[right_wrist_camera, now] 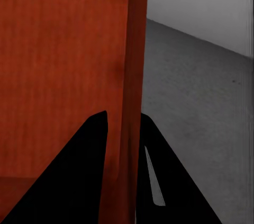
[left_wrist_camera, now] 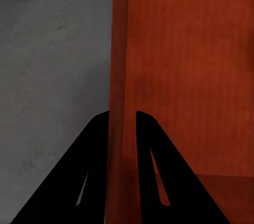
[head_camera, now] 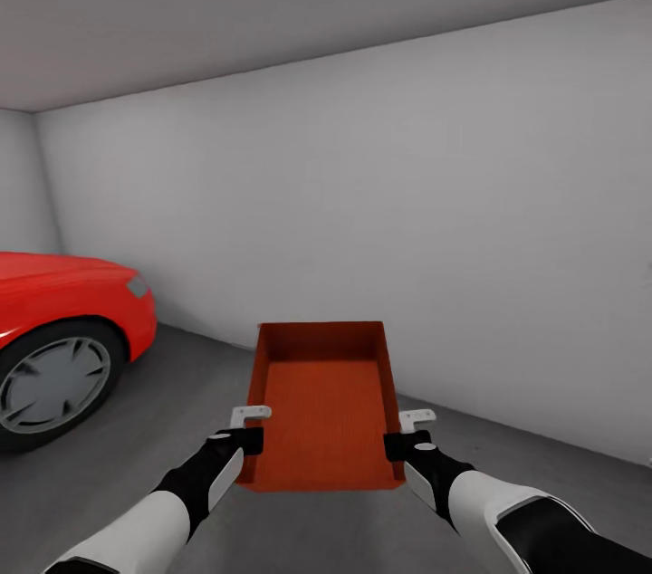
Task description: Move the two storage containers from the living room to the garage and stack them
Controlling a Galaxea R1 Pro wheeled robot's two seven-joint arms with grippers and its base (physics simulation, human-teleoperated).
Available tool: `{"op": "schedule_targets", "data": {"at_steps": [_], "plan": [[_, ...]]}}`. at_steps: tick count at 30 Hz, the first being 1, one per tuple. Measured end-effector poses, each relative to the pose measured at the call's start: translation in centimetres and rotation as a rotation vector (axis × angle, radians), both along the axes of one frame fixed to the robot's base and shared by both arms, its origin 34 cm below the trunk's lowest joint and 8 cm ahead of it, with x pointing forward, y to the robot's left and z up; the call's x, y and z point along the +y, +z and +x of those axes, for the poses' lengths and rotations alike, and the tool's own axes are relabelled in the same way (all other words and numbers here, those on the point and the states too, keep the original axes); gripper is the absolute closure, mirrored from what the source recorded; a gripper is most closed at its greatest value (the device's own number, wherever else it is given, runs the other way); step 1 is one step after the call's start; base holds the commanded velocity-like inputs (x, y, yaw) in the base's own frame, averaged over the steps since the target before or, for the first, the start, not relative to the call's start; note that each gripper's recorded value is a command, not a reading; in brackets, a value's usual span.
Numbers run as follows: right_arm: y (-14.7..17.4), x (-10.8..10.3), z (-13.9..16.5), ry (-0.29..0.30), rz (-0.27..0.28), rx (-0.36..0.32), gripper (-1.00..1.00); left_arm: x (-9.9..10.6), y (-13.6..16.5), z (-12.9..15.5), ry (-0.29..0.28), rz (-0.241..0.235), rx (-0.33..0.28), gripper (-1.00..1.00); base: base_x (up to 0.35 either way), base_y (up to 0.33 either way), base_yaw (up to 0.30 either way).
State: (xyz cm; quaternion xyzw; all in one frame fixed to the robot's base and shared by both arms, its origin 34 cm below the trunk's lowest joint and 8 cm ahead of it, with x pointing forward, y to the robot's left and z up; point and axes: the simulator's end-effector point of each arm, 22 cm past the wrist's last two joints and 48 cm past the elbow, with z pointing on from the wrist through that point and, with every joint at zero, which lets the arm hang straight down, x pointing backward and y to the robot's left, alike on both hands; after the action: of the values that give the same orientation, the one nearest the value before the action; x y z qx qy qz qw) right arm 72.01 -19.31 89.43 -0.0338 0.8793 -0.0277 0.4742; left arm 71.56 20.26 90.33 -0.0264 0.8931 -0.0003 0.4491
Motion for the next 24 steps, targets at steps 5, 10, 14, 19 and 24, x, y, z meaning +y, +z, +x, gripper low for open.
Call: {"op": "schedule_targets", "data": {"at_steps": [5,10,14,19,24], "plan": [[0.00,0.00,0.00,0.000,0.000,0.000,1.00,0.00,0.00,0.00,0.000,0.000,0.000,1.00,0.322,0.080,-0.287],[-0.02,0.00,-0.01,0.000,0.000,0.000,1.00,0.00,-0.02,-0.01,0.000,0.000,0.000,1.00,0.322,0.080,-0.287],[-0.01,-0.01,-0.01,0.000,0.000,0.000,1.00,-0.01,-0.01,-0.01,0.000,0.000,0.000,1.00,0.321,0.077,-0.287],[-0.04,-0.02,0.02,0.000,0.000,0.001,1.00,-0.02,-0.05,0.01,0.000,0.000,0.001,1.00,0.170,0.019,-0.287],[-0.04,0.00,0.04,0.000,0.000,0.000,1.00,0.00,-0.04,0.04,0.000,0.000,0.000,1.00,0.011,0.001,-0.287]]}}
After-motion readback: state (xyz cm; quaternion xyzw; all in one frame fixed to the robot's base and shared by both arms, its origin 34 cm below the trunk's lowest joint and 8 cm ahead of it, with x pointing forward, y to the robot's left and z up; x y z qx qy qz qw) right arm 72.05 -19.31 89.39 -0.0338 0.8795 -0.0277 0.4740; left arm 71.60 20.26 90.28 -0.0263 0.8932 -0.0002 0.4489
